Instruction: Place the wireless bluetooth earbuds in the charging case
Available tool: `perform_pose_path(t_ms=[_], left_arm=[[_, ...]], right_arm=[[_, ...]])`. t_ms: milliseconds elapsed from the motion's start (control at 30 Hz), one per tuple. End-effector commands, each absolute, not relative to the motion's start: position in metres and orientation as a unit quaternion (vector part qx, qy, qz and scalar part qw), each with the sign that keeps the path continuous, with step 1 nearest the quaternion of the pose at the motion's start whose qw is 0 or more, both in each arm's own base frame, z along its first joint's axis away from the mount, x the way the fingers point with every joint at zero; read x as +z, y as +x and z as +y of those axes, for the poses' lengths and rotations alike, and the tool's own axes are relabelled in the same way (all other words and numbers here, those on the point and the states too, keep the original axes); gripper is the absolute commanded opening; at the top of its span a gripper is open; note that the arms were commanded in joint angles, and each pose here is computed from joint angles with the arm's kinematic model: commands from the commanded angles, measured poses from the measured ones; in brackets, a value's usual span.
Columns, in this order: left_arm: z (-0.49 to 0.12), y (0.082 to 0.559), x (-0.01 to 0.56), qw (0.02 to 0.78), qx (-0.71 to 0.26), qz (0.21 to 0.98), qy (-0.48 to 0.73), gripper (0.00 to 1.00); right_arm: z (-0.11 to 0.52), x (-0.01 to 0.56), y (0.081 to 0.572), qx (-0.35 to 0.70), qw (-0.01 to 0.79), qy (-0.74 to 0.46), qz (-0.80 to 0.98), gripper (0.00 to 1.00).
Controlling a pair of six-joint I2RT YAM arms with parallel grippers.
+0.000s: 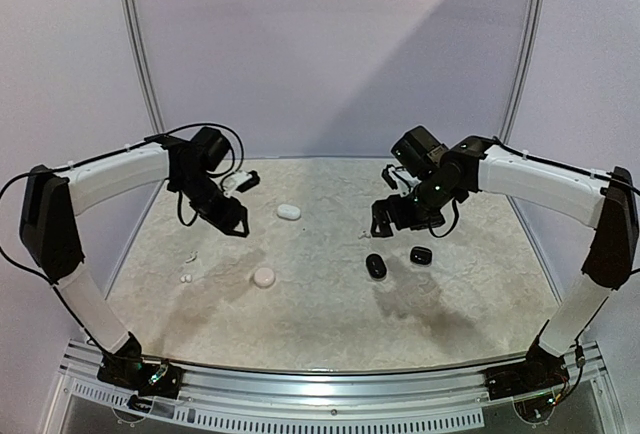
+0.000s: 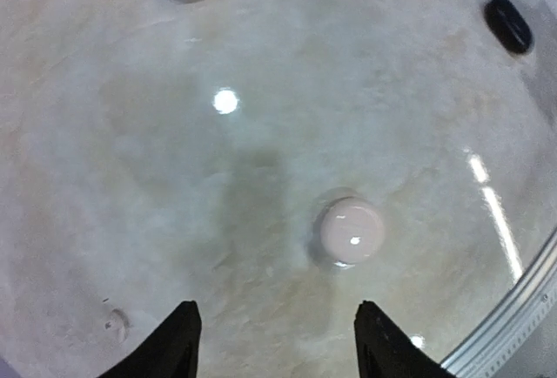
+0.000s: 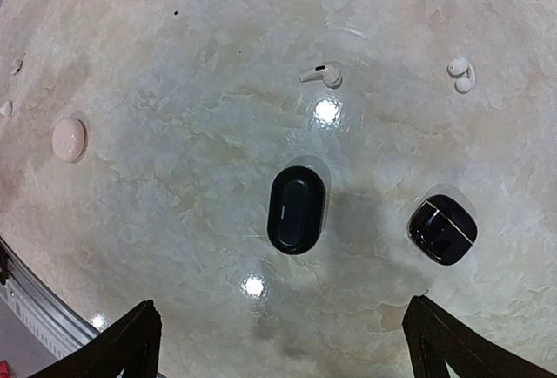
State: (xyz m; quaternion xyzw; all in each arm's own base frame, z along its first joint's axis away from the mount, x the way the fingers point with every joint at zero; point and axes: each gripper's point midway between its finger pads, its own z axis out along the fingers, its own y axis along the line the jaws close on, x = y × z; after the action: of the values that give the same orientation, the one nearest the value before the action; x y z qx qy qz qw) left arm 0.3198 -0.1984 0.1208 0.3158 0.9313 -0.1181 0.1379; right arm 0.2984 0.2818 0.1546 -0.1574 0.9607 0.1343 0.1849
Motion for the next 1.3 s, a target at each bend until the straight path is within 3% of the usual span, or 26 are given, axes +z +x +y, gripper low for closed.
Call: perform_pose_path(t_ms=[0, 200, 267, 367, 533, 767, 1267], left_arm=[[-0.123, 0.331, 0.111, 0.116, -0.025, 0.917, 0.381, 0.52], [-0.074, 0.327, 0.083, 0.076, 0.01, 0.927, 0.368, 0.36], [-0.064, 0.33, 0.074, 0.074, 0.011, 0.935, 0.346, 0.44], [-0.055, 0.336, 0.06, 0.074, 0.018, 0.943, 0.324, 0.64], [-0.051, 0.349, 0.04, 0.077, 0.026, 0.956, 0.283, 0.68], [-0.042, 0.35, 0.016, 0.058, 0.034, 0.964, 0.257, 0.56], [-0.042, 0.33, -0.002, 0.011, 0.005, 0.98, 0.199, 0.4]], right_arm=[[0.295, 0.153, 0.302, 0.143, 0.185, -0.17, 0.957, 0.99], [0.296, 0.146, 0.301, 0.14, 0.178, -0.174, 0.958, 0.99], [0.296, 0.144, 0.301, 0.141, 0.177, -0.175, 0.958, 0.99], [0.296, 0.141, 0.3, 0.138, 0.174, -0.177, 0.959, 0.99], [0.294, 0.139, 0.298, 0.132, 0.168, -0.18, 0.96, 0.99], [0.29, 0.135, 0.296, 0.124, 0.165, -0.181, 0.962, 0.99], [0.29, 0.135, 0.298, 0.115, 0.16, -0.189, 0.962, 0.99]])
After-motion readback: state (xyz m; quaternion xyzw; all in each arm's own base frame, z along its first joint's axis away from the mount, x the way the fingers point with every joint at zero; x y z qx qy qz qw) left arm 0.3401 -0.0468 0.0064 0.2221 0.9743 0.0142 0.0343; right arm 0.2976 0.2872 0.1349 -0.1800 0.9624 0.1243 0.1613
